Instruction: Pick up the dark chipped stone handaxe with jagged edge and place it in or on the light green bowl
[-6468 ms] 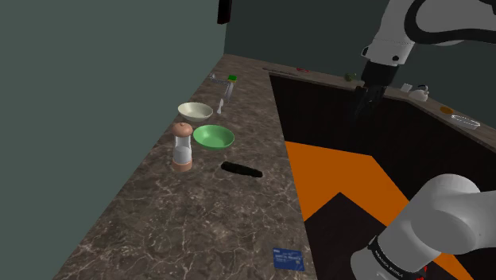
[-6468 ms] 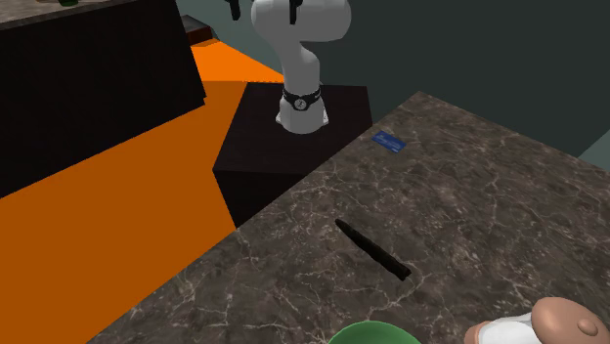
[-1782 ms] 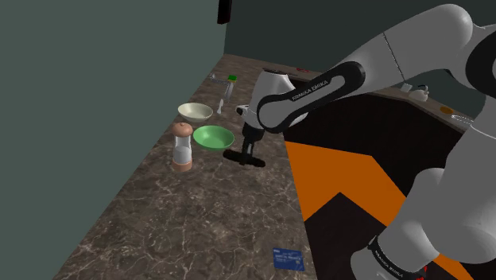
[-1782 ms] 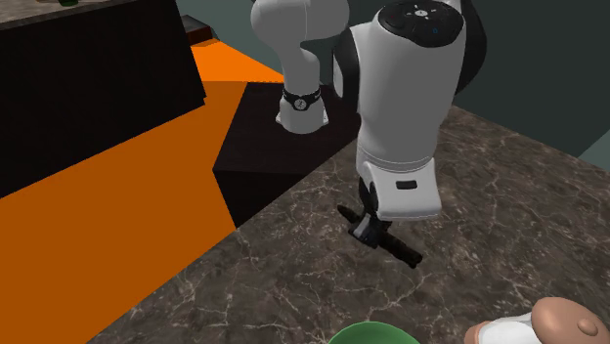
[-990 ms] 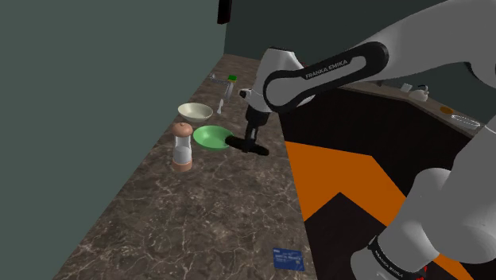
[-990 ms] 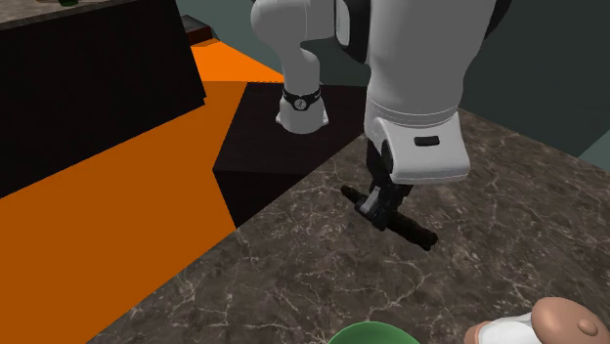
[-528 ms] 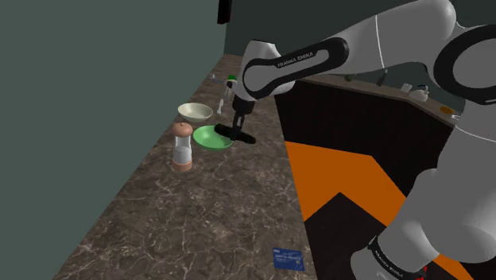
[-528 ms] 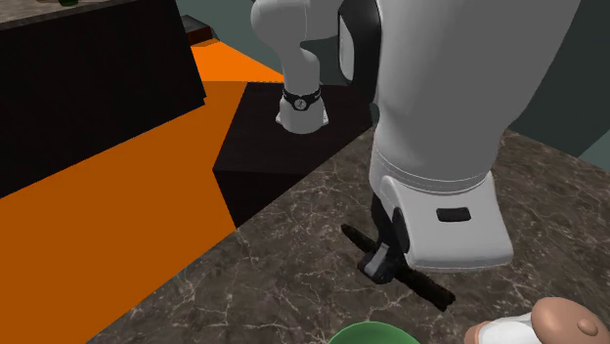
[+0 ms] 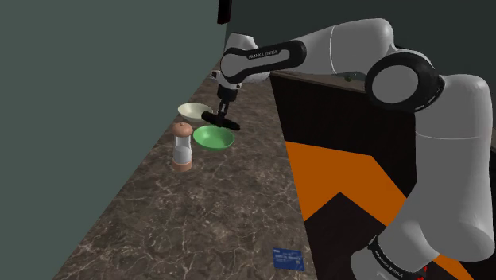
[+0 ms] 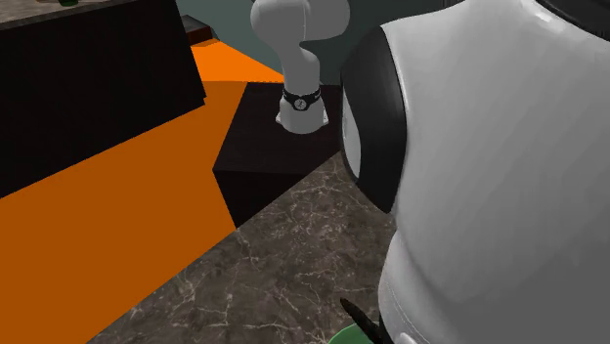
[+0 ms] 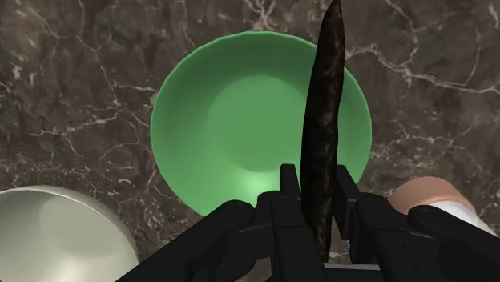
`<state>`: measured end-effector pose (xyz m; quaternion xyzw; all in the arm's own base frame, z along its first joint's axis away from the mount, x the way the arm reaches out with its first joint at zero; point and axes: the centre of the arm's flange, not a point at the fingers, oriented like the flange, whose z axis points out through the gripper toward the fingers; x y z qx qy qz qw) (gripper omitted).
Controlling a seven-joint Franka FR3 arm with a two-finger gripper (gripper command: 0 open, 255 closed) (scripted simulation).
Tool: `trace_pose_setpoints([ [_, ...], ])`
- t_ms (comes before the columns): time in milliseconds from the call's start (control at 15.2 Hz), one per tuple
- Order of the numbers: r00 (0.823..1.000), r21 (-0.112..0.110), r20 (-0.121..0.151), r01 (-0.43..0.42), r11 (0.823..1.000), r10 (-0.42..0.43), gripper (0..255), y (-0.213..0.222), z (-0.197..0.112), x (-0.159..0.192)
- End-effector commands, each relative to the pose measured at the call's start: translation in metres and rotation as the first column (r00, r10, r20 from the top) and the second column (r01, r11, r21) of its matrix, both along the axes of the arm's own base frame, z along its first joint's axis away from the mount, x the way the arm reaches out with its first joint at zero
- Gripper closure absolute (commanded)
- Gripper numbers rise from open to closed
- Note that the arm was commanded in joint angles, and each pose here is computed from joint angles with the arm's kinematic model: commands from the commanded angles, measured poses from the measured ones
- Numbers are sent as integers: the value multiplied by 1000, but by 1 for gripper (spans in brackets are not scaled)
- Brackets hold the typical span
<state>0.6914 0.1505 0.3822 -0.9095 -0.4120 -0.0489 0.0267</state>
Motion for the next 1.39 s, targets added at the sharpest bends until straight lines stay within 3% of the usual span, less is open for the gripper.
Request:
trace_pose_setpoints([
  [0, 1000, 0, 0, -1, 1000, 1, 255, 0, -1, 27],
  [66, 1000, 0, 0, -1, 1000, 1, 255, -1, -1, 42],
  [924, 1000, 0, 0, -1, 1000, 1, 255, -1, -71, 42],
  [1320, 1000, 0, 0, -1, 1000, 1, 255, -1, -71, 42],
])
